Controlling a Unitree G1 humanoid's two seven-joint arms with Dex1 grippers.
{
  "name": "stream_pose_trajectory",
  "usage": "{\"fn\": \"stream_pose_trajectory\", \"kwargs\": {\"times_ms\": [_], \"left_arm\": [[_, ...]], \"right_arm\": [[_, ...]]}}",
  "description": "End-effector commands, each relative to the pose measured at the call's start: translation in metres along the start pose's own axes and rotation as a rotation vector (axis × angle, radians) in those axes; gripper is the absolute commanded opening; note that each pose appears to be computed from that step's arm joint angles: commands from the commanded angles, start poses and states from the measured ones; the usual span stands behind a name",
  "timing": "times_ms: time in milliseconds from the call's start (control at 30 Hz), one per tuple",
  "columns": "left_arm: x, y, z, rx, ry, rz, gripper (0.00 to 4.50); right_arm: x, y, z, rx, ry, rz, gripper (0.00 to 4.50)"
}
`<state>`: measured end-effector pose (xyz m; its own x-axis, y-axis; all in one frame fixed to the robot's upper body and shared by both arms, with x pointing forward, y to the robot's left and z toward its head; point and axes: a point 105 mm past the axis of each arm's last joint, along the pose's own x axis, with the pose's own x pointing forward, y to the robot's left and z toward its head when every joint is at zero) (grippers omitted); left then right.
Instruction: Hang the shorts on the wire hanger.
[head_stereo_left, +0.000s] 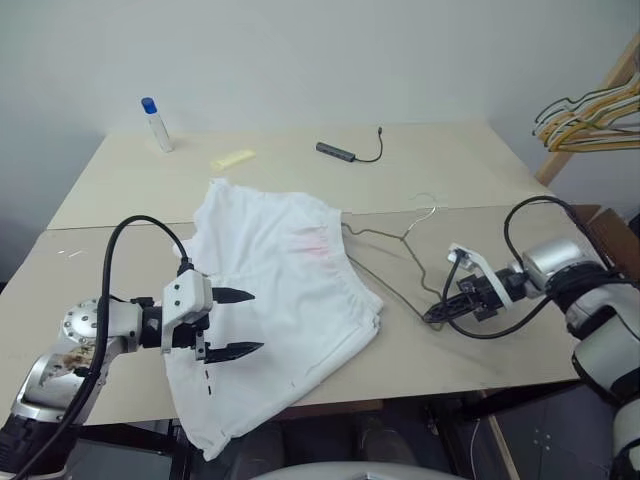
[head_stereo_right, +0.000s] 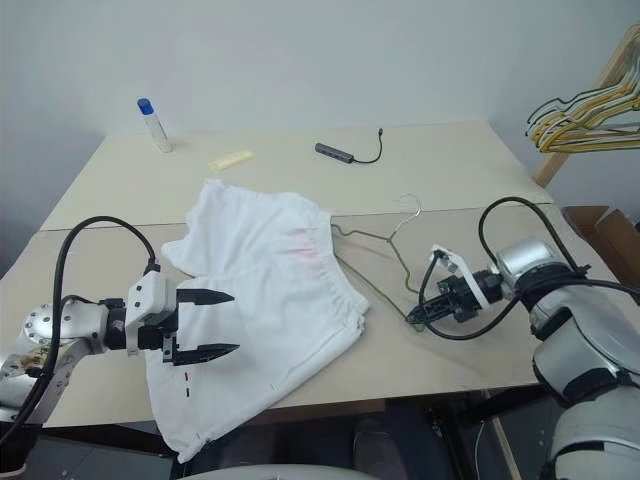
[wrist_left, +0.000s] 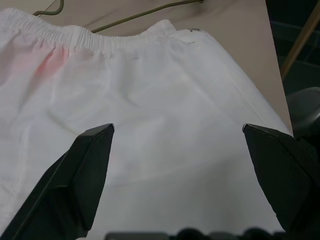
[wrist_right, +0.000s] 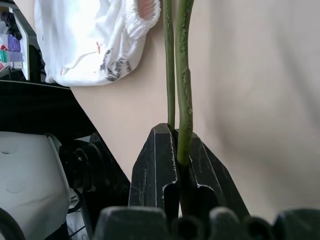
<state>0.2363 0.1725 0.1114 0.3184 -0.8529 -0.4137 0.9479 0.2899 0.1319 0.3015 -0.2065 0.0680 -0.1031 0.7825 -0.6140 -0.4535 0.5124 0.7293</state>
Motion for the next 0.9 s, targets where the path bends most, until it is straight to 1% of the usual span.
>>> {"fn": "stream_pose_trajectory", "kwargs": {"times_ms": [33, 100, 133, 233, 300, 367, 500, 667, 767, 800, 900], "left_arm": [[-0.001, 0.000, 0.008, 0.044, -0.004, 0.003, 4.47], [-0.001, -0.001, 0.007, 0.045, -0.003, 0.002, 4.47], [-0.001, -0.001, 0.007, 0.046, -0.002, 0.001, 4.47], [0.000, -0.001, 0.007, 0.047, -0.002, 0.000, 4.47], [0.001, -0.001, 0.007, 0.049, 0.000, -0.004, 4.47], [0.002, -0.002, 0.006, 0.050, 0.000, -0.009, 4.47], [0.005, -0.002, 0.005, 0.049, -0.001, -0.018, 4.47], [0.013, 0.002, 0.000, 0.024, -0.003, 0.015, 4.47], [0.025, 0.017, -0.003, -0.042, -0.020, 0.107, 4.47], [0.034, 0.023, -0.006, -0.065, -0.023, 0.151, 4.47], [0.052, 0.028, -0.013, -0.081, -0.012, 0.193, 4.47]], "right_arm": [[0.001, 0.011, -0.004, -0.076, 0.080, 0.058, 0.00], [0.005, 0.012, -0.012, -0.090, 0.144, 0.066, 0.00], [0.006, 0.012, -0.012, -0.093, 0.151, 0.070, 0.00], [0.004, 0.013, 0.003, -0.075, 0.081, 0.066, 0.00], [0.001, 0.016, 0.020, -0.040, -0.017, 0.070, 0.00], [0.001, 0.015, 0.026, -0.021, -0.045, 0.065, 0.00], [0.010, 0.011, 0.018, -0.056, 0.028, 0.050, 0.00], [0.013, 0.009, 0.016, -0.058, 0.043, 0.045, 0.00], [0.014, 0.007, 0.013, -0.064, 0.053, 0.044, 0.00], [0.015, 0.007, 0.012, -0.063, 0.055, 0.048, 0.00], [0.016, 0.008, 0.011, -0.058, 0.054, 0.059, 0.00]]}}
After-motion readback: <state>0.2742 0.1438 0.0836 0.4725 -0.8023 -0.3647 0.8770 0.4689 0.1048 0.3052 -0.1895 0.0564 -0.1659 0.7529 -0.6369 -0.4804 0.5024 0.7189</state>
